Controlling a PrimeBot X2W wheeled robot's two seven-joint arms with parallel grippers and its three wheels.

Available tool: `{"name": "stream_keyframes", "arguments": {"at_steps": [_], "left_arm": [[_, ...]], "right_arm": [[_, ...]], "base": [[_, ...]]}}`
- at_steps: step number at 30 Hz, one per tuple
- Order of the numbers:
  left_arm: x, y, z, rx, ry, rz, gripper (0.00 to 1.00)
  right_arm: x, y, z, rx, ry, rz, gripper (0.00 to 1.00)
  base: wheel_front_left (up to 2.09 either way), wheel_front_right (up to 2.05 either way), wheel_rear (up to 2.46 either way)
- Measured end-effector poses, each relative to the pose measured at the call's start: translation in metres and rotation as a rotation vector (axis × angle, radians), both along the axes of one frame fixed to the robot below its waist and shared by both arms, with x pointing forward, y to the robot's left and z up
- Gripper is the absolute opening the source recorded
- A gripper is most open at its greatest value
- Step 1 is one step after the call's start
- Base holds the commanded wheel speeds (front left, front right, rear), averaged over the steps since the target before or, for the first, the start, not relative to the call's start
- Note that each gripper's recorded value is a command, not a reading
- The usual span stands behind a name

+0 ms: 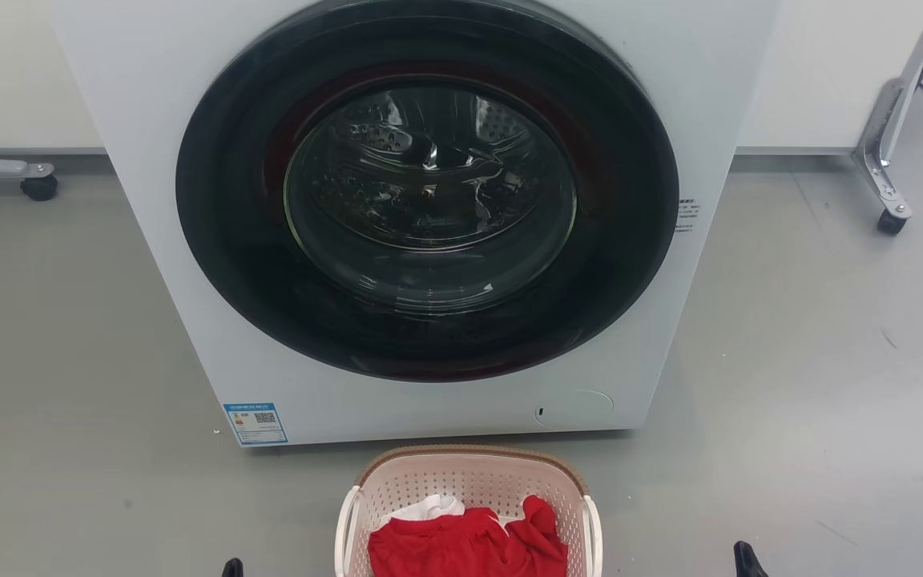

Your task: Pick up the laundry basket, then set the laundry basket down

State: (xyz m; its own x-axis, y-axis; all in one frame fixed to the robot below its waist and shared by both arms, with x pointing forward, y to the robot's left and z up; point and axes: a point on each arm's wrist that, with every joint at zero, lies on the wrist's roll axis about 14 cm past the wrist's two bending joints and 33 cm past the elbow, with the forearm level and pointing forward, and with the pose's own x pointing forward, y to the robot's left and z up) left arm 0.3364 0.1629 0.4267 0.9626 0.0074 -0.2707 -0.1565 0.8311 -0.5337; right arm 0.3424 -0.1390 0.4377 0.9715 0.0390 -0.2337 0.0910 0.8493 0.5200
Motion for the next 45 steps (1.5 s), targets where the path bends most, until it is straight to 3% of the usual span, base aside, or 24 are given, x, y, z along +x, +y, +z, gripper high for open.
{"name": "stream_keyframes", "arguments": {"at_steps": [45], "left_arm": [[0.027,0.017,0.024,-0.626,-0.051,0.126,0.00]], "right_arm": [[0.024,-0.041,0.017,0.653,-0.008,-0.171,0.00]], "base": [[0.00,0.00,0.00]]}}
